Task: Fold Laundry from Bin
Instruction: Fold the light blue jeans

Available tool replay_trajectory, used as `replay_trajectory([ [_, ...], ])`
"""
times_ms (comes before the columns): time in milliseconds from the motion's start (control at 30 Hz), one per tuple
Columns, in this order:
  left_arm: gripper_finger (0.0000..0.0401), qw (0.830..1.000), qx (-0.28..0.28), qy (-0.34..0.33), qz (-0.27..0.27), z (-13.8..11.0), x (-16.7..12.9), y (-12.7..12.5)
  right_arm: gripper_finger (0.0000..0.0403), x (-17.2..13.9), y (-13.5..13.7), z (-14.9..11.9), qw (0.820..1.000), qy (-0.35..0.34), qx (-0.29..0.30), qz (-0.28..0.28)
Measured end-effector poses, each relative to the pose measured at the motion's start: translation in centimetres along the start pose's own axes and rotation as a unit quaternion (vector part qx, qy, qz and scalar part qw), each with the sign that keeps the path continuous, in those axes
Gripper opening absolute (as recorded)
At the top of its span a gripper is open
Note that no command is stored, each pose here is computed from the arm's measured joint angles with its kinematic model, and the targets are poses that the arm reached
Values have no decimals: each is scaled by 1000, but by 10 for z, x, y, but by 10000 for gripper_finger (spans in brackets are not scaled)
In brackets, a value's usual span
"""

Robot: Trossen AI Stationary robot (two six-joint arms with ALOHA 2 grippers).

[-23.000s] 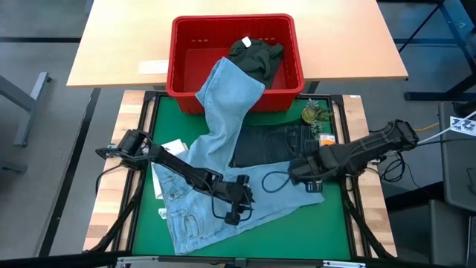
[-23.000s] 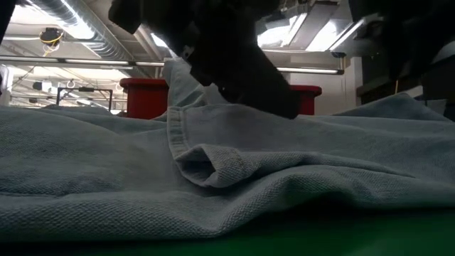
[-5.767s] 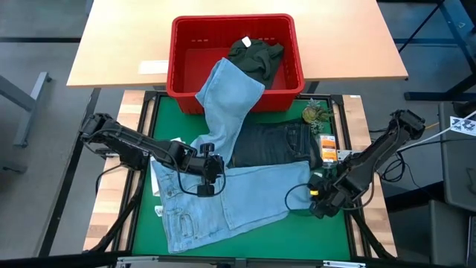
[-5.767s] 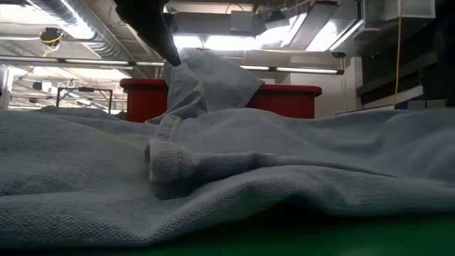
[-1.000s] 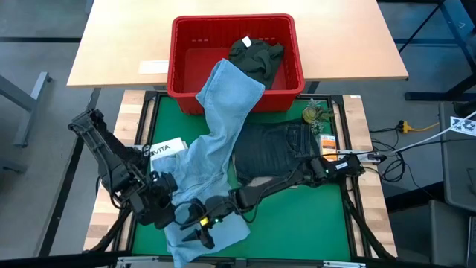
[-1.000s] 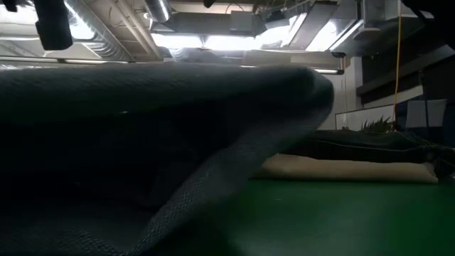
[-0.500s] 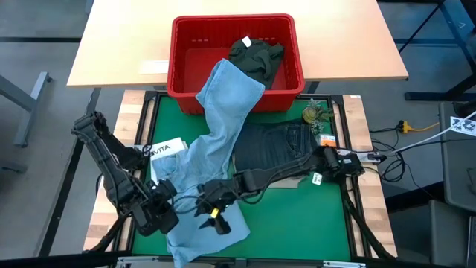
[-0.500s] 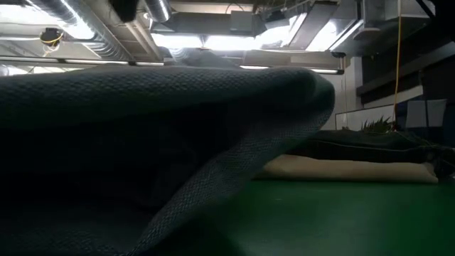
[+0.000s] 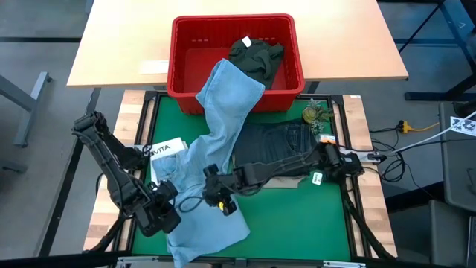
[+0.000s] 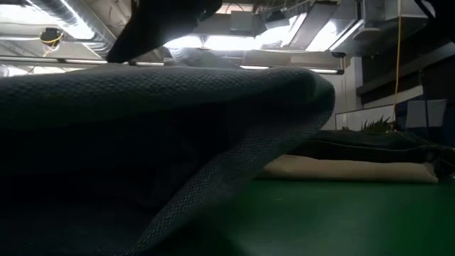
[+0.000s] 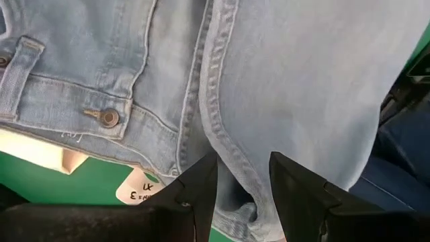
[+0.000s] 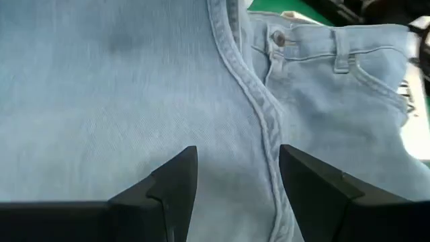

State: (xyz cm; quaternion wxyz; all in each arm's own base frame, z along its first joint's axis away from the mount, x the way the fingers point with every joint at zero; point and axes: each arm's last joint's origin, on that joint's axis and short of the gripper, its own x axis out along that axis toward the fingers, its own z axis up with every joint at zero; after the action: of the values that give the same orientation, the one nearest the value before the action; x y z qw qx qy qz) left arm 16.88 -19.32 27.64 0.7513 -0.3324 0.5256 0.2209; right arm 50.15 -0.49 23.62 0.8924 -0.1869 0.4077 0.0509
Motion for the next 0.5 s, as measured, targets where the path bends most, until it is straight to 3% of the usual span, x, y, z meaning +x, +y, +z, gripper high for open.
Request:
replay_trajectory([
  [267, 130, 1000, -6, 0, 0, 1, 0, 0, 209, 0, -54, -33, 995, -2, 39, 86],
  [433, 130, 1000, -7, -19, 0, 3, 1, 0, 209, -2, -76, -51, 978, -38, 75, 191],
  [500, 130, 1000, -10, -25, 0, 5, 1, 0, 209, 1, -80, -55, 974, -46, 75, 209],
])
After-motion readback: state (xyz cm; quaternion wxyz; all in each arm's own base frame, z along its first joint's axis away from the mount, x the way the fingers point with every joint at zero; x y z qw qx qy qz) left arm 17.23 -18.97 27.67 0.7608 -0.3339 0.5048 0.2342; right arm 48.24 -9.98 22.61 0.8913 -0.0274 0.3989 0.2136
